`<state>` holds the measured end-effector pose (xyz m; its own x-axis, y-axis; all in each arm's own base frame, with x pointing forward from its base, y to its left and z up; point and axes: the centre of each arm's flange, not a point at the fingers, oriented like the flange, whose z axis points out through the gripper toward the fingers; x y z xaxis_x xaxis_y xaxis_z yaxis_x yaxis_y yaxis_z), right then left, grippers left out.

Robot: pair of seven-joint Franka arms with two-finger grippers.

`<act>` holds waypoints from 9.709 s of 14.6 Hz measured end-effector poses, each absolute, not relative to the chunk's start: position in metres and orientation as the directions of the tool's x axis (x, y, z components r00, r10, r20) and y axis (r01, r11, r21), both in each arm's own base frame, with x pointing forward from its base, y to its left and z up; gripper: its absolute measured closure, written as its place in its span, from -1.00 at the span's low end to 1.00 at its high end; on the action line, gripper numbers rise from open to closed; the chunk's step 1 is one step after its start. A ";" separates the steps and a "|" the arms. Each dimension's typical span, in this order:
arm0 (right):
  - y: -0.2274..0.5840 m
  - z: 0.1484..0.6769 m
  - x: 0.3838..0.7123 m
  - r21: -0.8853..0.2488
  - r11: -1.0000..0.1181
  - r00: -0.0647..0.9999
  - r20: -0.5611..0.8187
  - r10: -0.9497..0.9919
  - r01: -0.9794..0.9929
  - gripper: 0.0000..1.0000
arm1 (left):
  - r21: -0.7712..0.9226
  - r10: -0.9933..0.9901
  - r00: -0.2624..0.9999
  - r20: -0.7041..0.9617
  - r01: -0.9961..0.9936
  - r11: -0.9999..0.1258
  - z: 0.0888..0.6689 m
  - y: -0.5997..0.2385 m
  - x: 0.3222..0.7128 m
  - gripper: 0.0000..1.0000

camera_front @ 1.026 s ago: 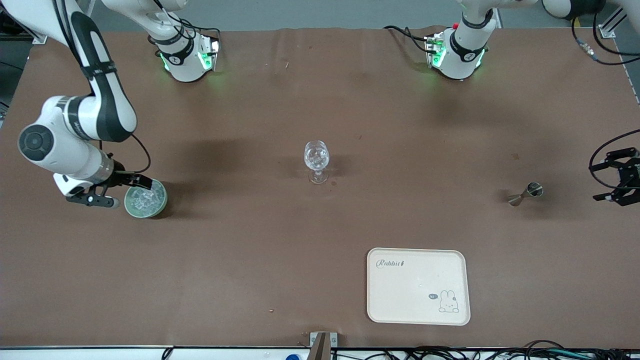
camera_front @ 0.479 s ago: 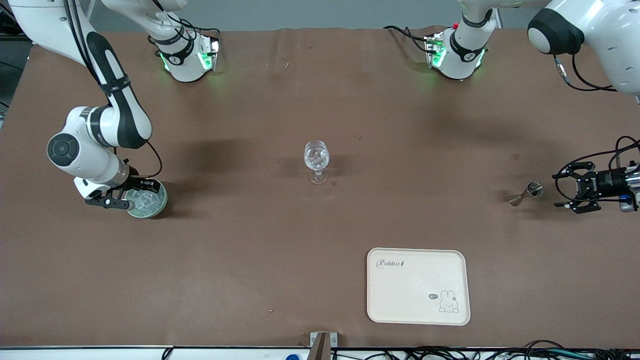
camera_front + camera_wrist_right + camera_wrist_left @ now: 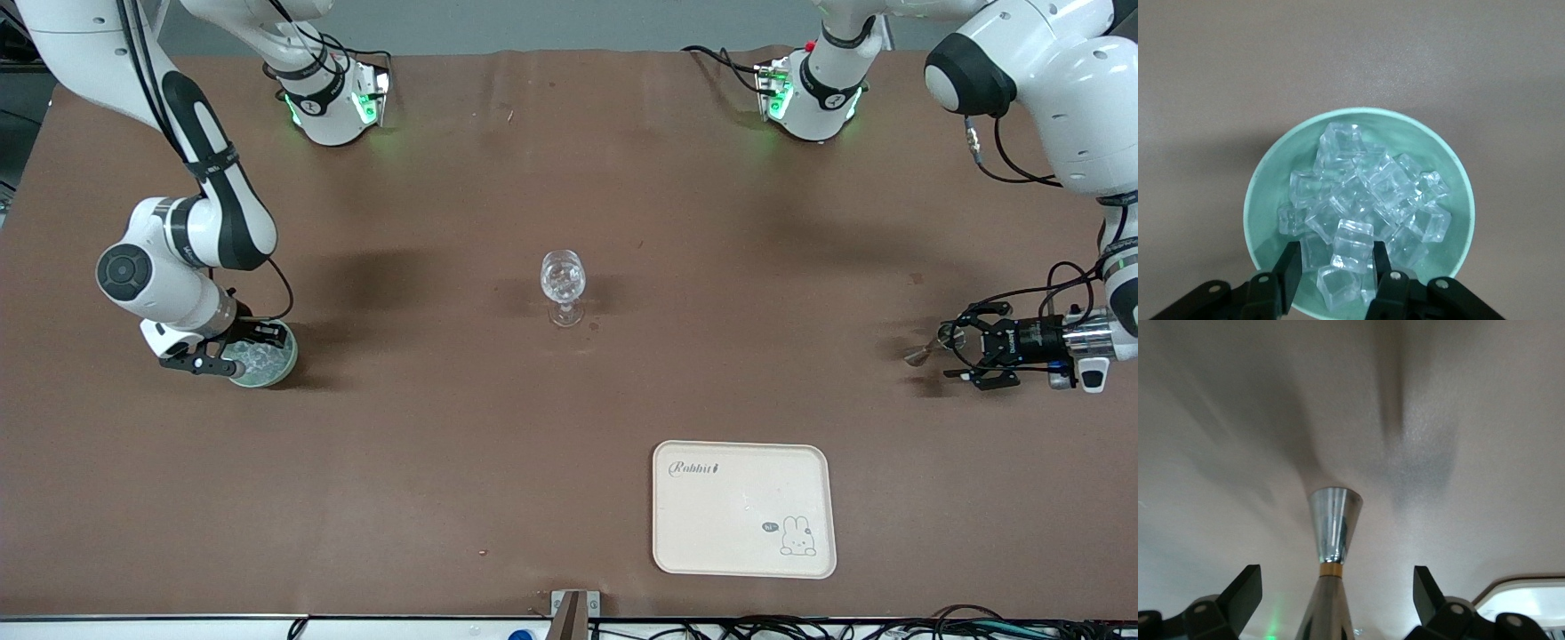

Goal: Pour wine and add ice with both arms
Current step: 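Grasp ice with the right gripper while the left gripper grasps the jigger, then lift the ice with the right gripper while the left gripper lifts the jigger, then carry the metal jigger over the wine glass with the left gripper, then tilt the jigger to pour into the glass with the left gripper, then carry the jigger to the tray while the right gripper nears the glass, then drop the ice into the glass while the left gripper lowers the jigger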

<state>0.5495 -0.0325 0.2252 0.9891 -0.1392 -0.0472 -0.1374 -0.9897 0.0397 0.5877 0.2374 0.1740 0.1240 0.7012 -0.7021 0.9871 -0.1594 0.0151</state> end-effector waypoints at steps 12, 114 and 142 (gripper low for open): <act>-0.034 0.222 0.547 0.040 -0.990 0.990 -0.046 -0.135 -0.134 0.51 | 0.023 0.648 0.051 -0.760 0.998 -0.051 0.152 0.238 0.569 -0.12; 0.172 0.651 0.522 -0.087 -0.914 0.919 -0.024 -0.395 -0.395 0.51 | 0.090 0.703 -0.017 -0.711 0.989 0.114 0.407 -0.205 0.598 0.56; 0.503 0.390 0.470 -0.014 -0.829 0.828 -0.058 -0.558 -0.560 0.51 | -0.012 0.305 -0.252 -0.918 0.789 0.614 0.134 -0.055 0.715 0.56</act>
